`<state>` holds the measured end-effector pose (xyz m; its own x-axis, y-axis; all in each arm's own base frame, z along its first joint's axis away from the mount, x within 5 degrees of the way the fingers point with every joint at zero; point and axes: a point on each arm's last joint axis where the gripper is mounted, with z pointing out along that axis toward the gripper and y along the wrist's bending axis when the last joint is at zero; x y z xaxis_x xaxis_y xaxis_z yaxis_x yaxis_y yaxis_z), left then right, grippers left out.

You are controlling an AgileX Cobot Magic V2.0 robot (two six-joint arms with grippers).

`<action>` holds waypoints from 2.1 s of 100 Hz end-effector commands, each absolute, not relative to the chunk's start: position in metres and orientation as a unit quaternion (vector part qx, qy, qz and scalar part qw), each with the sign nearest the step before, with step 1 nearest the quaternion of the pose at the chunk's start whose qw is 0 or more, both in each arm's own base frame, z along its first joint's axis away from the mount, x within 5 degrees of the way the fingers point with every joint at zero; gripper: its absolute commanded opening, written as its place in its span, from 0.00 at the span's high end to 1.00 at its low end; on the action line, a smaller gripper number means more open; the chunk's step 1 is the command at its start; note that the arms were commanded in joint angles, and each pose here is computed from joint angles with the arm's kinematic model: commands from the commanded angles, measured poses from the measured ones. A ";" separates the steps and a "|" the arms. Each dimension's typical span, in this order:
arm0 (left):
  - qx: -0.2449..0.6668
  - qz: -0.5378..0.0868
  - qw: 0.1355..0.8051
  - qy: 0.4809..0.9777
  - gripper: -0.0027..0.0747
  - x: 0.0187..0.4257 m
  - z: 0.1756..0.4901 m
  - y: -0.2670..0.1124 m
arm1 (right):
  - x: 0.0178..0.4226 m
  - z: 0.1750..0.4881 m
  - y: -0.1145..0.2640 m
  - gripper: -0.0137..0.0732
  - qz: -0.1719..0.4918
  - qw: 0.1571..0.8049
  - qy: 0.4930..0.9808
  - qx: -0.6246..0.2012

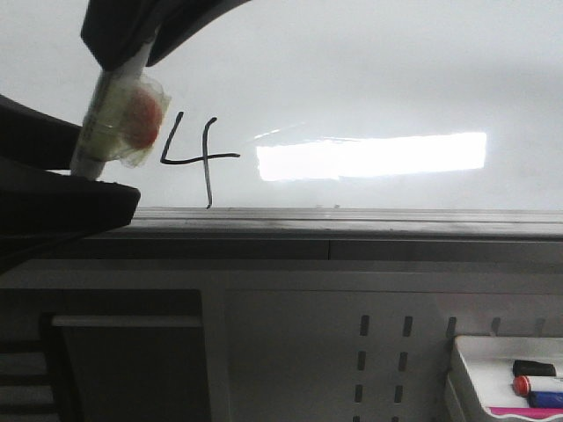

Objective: Write number 4 on whiteboard

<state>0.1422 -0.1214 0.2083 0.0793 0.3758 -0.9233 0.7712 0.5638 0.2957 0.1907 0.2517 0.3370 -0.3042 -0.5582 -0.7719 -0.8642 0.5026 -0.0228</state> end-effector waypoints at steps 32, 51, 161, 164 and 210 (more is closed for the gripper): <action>0.405 -0.197 0.639 0.624 0.99 0.146 0.228 -0.127 | 0.185 0.363 0.249 0.92 0.236 0.409 0.765 -0.438; 0.405 -0.197 0.639 0.624 0.99 0.146 0.228 -0.127 | 0.185 0.363 0.249 0.92 0.238 0.408 0.765 -0.437; 0.038 -0.212 0.468 0.857 0.99 0.213 0.237 -0.113 | 0.195 0.390 0.218 0.30 0.233 0.470 0.758 -0.388; 0.038 -0.212 0.468 0.857 0.99 0.214 0.238 -0.114 | 0.195 0.390 0.218 0.30 0.233 0.470 0.758 -0.388; 0.034 -0.212 0.478 0.852 0.91 0.228 0.237 -0.120 | 0.195 0.389 0.218 0.30 0.232 0.465 0.760 -0.390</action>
<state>0.2201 -0.1184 0.2168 -0.6323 -0.0793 -0.7706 0.2493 0.9210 -0.2993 0.1968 0.2243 0.3627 -0.3252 -0.4596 -0.8265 -0.8186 0.5743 0.0027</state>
